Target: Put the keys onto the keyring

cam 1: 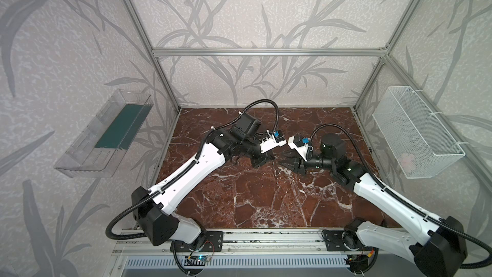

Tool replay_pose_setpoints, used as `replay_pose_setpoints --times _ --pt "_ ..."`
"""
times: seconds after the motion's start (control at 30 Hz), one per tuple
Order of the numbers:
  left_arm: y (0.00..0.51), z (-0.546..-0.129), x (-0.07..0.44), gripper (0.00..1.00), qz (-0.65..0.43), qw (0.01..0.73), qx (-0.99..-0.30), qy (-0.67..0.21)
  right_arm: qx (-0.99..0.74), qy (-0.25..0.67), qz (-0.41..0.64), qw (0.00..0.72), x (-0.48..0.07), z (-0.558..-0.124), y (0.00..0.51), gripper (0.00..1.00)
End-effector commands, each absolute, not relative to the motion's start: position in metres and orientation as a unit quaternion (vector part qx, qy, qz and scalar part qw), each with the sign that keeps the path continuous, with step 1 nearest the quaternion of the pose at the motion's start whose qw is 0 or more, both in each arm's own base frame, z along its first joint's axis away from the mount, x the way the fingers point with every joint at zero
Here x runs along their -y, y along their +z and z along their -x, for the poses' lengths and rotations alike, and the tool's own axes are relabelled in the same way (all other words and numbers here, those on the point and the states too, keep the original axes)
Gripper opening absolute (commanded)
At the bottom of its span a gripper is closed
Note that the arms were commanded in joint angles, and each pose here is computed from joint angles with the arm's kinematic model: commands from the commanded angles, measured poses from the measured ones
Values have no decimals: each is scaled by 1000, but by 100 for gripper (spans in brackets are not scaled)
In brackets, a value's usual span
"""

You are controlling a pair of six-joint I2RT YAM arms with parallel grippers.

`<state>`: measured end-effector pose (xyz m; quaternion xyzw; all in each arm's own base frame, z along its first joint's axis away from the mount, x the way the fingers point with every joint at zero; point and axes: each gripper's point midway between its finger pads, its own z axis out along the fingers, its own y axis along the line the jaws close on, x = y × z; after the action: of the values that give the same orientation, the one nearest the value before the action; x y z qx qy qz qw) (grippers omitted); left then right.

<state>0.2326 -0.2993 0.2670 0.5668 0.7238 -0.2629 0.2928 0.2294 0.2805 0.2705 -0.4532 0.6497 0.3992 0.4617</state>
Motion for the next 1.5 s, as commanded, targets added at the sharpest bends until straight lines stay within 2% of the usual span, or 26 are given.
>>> replay_pose_setpoints --times 0.0,0.43,0.8,1.03,1.1,1.2,1.37,1.47 --pt "276 -217 299 0 -587 296 -696 -288 -628 401 462 481 -284 -232 280 38" --pt "282 -209 300 0 -592 307 -683 -298 -613 427 482 457 -290 -225 274 21" --pt "284 -209 301 0 -591 311 -682 -298 -594 456 495 440 -294 -214 279 17" --pt "282 -209 303 0 -592 308 -681 -301 -580 472 497 441 -296 -210 288 8" --pt "282 -209 304 0 -592 306 -682 -302 -575 477 496 441 -296 -210 290 1" --pt "280 -211 305 0 -589 306 -685 -300 -570 484 493 444 -297 -210 292 0" --pt "287 -226 304 0 -568 347 -693 -276 -584 487 466 452 -297 -220 288 0" --pt "300 -239 300 2 -542 402 -692 -256 -591 497 444 454 -296 -227 287 0"
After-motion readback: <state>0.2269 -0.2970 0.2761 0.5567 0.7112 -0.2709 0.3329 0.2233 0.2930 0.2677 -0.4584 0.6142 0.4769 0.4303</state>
